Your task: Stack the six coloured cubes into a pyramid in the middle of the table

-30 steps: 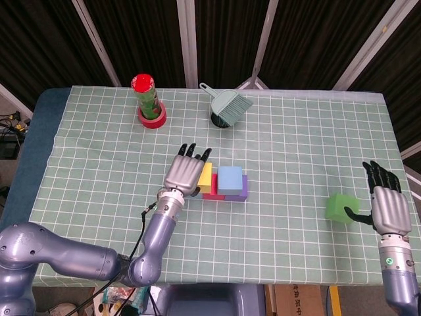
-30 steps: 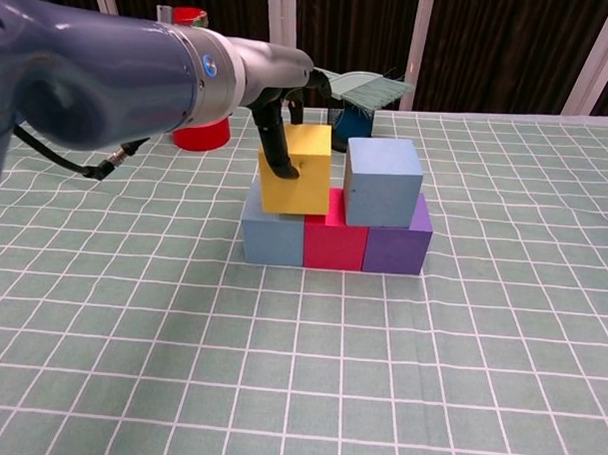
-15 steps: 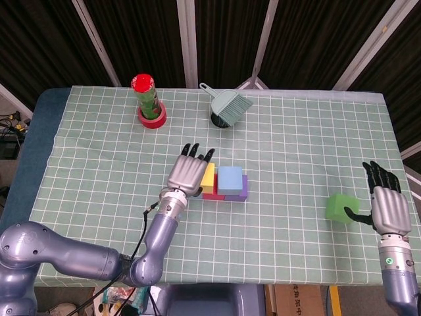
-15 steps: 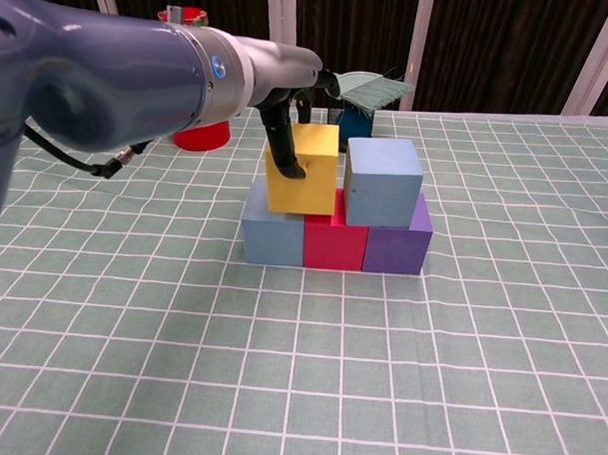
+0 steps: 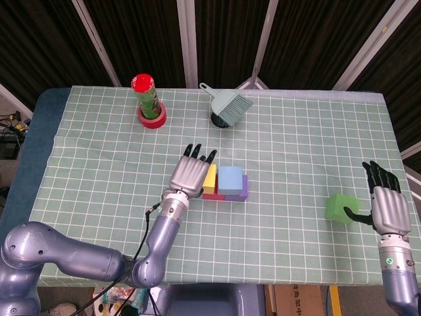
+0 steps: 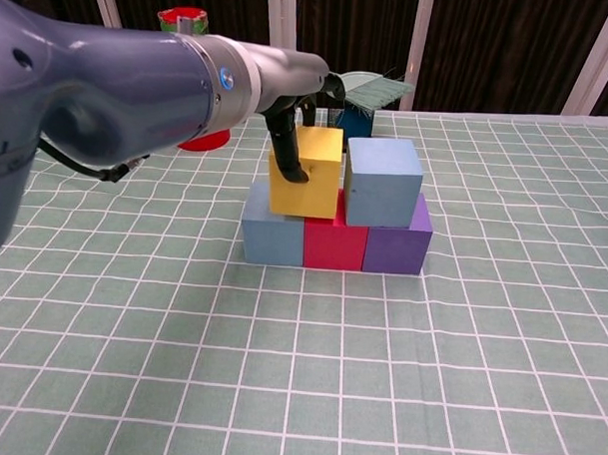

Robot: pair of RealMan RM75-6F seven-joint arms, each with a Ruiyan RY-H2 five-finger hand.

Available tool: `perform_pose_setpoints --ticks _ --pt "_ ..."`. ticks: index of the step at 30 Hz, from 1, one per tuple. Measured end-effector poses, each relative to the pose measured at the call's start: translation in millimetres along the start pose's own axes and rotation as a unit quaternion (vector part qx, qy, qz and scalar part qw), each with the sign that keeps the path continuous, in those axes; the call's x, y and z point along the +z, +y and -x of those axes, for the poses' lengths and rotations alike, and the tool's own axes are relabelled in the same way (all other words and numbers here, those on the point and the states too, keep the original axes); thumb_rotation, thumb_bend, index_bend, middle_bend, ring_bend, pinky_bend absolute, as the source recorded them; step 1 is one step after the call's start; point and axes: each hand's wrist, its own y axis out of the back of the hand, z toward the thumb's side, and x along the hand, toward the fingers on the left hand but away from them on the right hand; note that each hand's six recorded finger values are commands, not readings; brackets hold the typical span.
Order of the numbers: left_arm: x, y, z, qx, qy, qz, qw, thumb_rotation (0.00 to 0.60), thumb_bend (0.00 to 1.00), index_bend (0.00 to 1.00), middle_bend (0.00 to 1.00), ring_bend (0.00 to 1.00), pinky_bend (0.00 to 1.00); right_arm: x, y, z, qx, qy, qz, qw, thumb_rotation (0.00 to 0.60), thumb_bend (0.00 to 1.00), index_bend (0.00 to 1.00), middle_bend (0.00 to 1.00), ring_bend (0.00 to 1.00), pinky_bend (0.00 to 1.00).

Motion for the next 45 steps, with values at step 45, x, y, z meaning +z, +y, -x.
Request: perform_pose_setpoints --ticks 45 --pt "12.1 -7.1 -1.3 0.001 0.004 -0.008 1.0 0.6 0.37 0.0 0.33 0.0 0.0 -0.4 0.4 0.3 0.001 -0.001 0.004 1.0 0.6 0.21 0.0 0.0 0.0 0.0"
